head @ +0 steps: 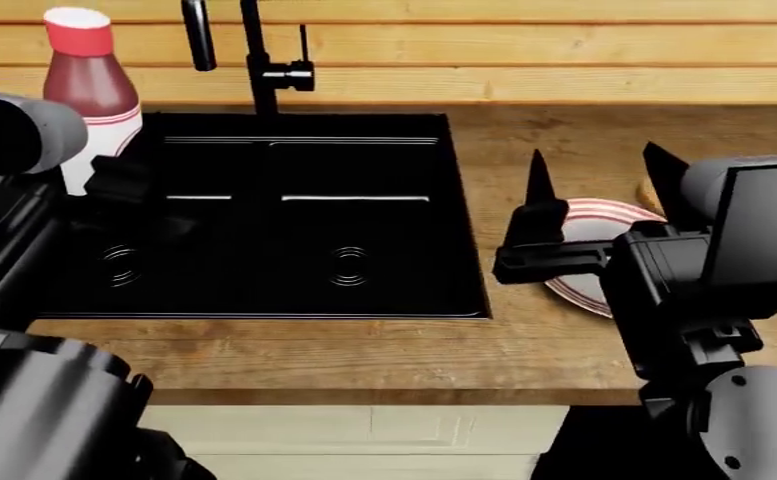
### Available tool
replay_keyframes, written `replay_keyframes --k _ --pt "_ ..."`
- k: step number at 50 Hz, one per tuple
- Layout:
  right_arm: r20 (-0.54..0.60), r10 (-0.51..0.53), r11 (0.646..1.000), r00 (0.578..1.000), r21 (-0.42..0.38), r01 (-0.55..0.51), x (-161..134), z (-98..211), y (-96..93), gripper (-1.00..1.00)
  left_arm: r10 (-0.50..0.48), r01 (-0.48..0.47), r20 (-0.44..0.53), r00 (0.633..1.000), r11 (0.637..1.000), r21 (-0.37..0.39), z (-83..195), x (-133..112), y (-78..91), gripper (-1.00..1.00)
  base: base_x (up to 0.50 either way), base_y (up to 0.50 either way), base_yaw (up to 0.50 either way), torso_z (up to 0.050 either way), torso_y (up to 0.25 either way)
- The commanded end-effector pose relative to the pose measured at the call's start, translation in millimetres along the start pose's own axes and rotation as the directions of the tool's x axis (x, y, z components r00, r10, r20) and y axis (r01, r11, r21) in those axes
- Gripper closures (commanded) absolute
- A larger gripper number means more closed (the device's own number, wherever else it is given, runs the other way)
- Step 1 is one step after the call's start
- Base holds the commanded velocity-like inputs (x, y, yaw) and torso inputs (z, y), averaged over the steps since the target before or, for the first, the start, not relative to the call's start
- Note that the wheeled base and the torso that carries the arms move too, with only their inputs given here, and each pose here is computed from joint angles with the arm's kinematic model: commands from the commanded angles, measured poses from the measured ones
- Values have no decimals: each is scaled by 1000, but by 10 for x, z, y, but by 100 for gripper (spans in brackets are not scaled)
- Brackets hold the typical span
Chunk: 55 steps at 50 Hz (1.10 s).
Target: Pick the sushi from the plate and place it on the cutting board. Then pick the condiment bottle from the cabinet and place it next to the cutting board.
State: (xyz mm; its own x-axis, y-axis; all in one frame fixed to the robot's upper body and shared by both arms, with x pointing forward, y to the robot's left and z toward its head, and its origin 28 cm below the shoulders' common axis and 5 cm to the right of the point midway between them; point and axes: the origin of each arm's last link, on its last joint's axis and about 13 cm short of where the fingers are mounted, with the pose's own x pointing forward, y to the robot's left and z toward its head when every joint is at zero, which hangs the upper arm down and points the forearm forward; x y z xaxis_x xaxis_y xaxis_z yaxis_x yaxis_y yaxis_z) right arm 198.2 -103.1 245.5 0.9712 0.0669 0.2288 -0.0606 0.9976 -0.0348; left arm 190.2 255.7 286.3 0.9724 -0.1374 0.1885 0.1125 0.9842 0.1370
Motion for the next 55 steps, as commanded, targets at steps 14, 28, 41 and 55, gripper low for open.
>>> replay_keyframes --k 14,28,41,55 --pt "17 20 1000 1000 14 -21 61 -214 25 -100 -4 5 7 1000 1000 -20 -36 -29 14 100 0 -500 0 0 0" --pt "13 26 1000 1000 12 -26 61 -193 44 -100 -6 6 9 1000 1000 -24 -46 -38 17 100 0 -500 0 0 1" --pt "11 25 1000 1000 9 -25 66 -193 43 -100 -7 7 13 1000 1000 -27 -44 -38 22 100 0 -500 0 0 0" --pt "12 24 1000 1000 12 -24 64 -196 41 -100 -11 12 14 1000 999 -31 -45 -34 29 100 0 -500 0 1 0"
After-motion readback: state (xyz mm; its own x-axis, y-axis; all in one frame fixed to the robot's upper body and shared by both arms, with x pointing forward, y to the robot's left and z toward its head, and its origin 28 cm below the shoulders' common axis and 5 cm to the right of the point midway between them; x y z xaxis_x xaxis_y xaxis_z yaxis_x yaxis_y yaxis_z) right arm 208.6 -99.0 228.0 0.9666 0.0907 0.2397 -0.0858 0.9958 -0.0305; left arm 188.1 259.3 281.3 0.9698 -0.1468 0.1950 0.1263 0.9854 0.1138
